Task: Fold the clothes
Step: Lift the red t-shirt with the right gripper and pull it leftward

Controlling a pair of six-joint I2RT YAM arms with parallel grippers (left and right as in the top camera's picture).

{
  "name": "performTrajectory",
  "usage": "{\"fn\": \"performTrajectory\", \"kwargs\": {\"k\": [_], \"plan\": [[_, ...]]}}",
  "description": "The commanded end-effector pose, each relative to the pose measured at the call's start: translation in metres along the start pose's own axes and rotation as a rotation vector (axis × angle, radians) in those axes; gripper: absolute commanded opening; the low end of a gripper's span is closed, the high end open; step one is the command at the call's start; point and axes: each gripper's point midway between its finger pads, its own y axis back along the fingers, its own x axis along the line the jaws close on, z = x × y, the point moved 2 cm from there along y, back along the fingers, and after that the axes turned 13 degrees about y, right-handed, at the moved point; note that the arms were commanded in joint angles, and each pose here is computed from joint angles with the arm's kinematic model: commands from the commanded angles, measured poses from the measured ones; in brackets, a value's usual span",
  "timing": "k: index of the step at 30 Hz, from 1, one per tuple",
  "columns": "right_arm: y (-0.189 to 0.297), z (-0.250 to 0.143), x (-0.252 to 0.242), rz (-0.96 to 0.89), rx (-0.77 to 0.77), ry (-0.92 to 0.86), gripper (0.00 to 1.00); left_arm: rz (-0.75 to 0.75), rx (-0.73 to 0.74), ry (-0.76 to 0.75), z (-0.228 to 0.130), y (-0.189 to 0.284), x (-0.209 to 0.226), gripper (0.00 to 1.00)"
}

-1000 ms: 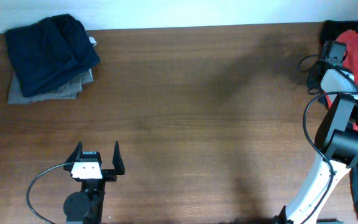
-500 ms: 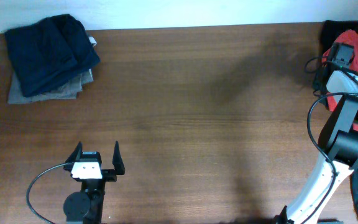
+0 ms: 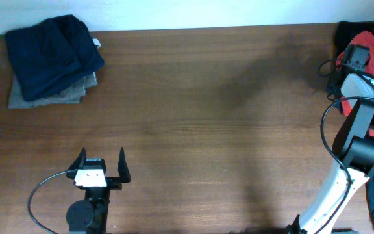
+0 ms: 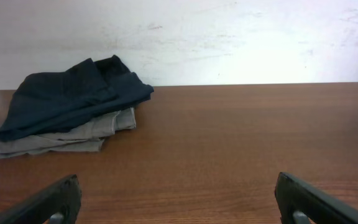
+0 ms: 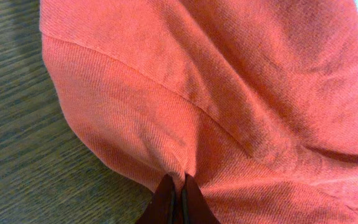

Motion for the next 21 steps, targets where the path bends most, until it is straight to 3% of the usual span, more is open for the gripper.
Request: {"fn": "performTrajectory", "kwargs": {"k": [1,10,21], "plan": [[0.034,0.027,-0.023,-0.029,-0.085,-0.043,0.04,-0.006,0.001,0.004,-0.001,0.000,0.000,0.99],[0.102,0.062,-0.035,-0.036,-0.216,-0.058,0.04,-0.006,0.001,0.003,-0.001,0.000,0.000,0.99],[0.126,0.075,0.005,0.010,-0.255,0.010,0.10,-0.006,0.001,0.004,-0.001,0.000,0.000,0.99]]}}
